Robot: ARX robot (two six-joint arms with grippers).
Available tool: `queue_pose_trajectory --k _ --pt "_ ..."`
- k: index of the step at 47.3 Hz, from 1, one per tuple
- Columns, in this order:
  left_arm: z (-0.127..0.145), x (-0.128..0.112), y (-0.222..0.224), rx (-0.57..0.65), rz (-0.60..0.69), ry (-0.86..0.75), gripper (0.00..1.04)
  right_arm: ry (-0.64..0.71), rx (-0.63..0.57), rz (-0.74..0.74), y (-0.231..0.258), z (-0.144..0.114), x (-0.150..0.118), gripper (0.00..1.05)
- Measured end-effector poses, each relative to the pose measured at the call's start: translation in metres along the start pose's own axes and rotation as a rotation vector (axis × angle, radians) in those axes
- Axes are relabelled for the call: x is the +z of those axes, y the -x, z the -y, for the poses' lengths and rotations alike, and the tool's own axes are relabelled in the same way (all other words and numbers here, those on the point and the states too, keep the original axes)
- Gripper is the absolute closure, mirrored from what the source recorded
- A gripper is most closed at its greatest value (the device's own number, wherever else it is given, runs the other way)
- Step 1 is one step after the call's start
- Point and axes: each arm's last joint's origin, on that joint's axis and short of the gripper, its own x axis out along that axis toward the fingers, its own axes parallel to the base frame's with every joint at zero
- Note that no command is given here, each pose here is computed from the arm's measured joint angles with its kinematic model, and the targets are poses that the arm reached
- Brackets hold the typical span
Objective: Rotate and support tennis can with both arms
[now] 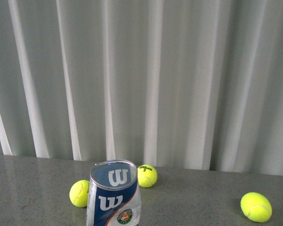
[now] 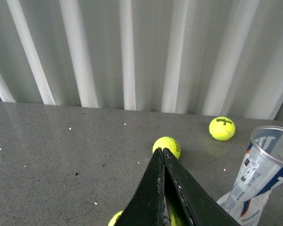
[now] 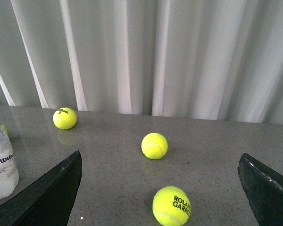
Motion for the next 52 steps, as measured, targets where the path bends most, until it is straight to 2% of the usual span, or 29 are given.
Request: queue_pose_trajectory --k 16,36,52 --pt "-0.017 -0.018 0.025 0.001 0.001 0.001 1.01 0.000 0.000 0.000 0.000 0.000 0.000 0.07" --pt "-0.018 -0.030 0.046 0.003 0.015 0.001 1.01 0.000 0.000 0.000 0.000 0.000 0.000 0.07" --pt "-0.018 -0.027 0.055 0.002 0.037 0.000 1.01 0.000 0.000 0.000 0.000 0.000 0.000 0.07"
